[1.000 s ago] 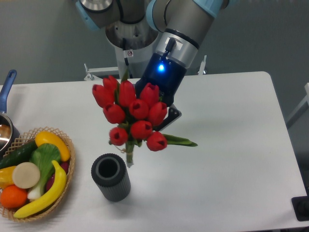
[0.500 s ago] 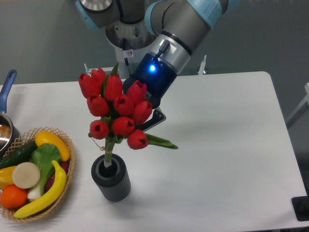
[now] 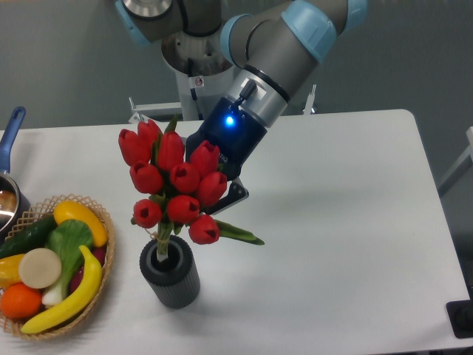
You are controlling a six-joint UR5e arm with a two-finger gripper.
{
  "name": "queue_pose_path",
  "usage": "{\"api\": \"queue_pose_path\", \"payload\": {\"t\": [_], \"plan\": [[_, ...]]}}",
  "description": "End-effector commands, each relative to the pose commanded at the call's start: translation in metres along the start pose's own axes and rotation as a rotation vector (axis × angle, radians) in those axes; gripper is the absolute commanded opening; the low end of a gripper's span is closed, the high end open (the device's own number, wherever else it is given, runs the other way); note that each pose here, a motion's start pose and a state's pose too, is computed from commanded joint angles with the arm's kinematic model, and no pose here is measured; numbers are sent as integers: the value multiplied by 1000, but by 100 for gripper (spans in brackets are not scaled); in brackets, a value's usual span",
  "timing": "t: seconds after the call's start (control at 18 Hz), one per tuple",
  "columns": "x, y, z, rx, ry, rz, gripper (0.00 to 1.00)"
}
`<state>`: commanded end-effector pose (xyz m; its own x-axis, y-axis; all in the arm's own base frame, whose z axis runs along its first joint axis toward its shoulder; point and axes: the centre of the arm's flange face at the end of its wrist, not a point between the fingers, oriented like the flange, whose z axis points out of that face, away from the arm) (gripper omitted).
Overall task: Insert the flowers into the vase
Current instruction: 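Lower the tulip stems down into the grey vase opening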
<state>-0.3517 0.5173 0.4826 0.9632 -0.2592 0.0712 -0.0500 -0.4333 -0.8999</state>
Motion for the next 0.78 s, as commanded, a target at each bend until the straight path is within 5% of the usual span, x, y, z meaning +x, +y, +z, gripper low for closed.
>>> {"api": "queue_pose_path", "payload": {"t": [0.78], "plan": [[2,37,25,-32,44,-11,40]]}}
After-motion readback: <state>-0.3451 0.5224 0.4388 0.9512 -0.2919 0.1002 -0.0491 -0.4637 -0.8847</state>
